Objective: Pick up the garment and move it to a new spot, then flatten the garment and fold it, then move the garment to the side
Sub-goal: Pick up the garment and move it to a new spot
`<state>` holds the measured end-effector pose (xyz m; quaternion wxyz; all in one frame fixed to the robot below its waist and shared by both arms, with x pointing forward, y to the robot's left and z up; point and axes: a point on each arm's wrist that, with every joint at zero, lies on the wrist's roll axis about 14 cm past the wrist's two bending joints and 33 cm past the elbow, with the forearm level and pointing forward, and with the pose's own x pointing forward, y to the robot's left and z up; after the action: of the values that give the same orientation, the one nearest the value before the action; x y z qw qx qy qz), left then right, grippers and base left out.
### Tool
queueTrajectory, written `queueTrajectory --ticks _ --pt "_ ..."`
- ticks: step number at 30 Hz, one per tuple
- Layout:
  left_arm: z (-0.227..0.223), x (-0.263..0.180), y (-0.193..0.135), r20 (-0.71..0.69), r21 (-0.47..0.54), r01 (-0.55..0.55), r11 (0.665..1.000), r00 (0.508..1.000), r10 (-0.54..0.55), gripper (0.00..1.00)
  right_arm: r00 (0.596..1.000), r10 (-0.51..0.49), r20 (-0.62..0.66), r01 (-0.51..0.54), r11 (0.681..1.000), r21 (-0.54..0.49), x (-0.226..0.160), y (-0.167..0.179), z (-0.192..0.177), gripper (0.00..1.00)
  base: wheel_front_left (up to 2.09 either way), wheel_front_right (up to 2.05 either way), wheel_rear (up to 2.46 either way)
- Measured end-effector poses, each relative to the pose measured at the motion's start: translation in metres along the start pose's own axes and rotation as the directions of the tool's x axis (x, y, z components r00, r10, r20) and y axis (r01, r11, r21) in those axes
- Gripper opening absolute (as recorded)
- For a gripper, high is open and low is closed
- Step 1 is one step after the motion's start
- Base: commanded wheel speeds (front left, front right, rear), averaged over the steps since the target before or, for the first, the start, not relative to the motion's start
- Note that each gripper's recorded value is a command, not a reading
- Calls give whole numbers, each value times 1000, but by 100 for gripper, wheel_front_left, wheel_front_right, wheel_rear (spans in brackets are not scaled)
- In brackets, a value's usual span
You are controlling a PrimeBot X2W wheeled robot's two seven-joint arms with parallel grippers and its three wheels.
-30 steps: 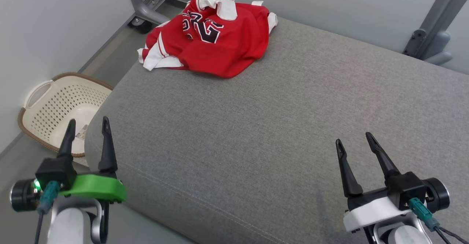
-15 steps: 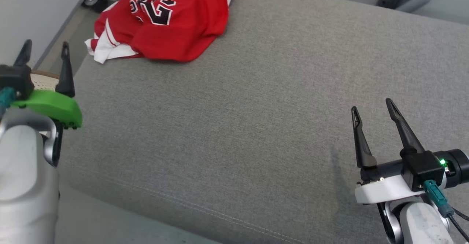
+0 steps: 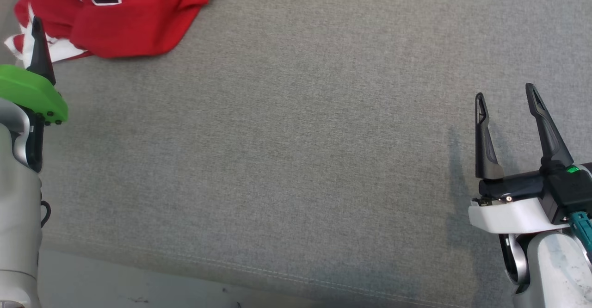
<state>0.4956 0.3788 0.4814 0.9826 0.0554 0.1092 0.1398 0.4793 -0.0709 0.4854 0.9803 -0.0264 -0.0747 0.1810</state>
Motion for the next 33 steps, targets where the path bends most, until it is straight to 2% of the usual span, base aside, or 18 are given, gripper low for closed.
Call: queueTrajectory --ticks 5,13,21,25,26,27,28,29,33 --pt "-37 17 -22 -89 -14 41 999 995 -42 100 999 -30 -29 29 999 -12 -5 -12 -14 100 0 0 0" --pt "-66 39 -50 -151 -24 88 996 984 -91 100 996 -59 -73 57 998 -26 -13 -24 -31 100 0 0 0" --pt "-78 65 -51 -171 -38 64 997 983 -69 100 989 -102 -104 98 994 -43 -15 -41 -49 100 0 0 0" --pt "-89 73 -63 -191 -29 88 996 977 -92 100 986 -113 -119 108 993 -46 -14 -46 -58 100 0 0 0" --pt "-92 74 -66 -199 -30 93 995 975 -97 51 986 -113 -122 109 993 -42 -14 -46 -60 100 0 0 0" --pt "-96 74 -68 -212 -28 98 995 972 -102 35 986 -112 -122 108 993 -39 -14 -46 -60 100 0 0 0" --pt "-98 73 -70 -221 -21 106 994 969 -108 14 986 -111 -121 107 994 -37 -13 -45 -60 100 0 0 0" --pt "-99 72 -71 -229 -15 112 994 967 -112 0 987 -110 -118 107 994 -37 -13 -45 -59 100 0 0 0" --pt "-99 69 -72 -237 -9 121 993 964 -119 0 989 -109 -104 106 994 -36 -10 -45 -55 100 0 0 0"
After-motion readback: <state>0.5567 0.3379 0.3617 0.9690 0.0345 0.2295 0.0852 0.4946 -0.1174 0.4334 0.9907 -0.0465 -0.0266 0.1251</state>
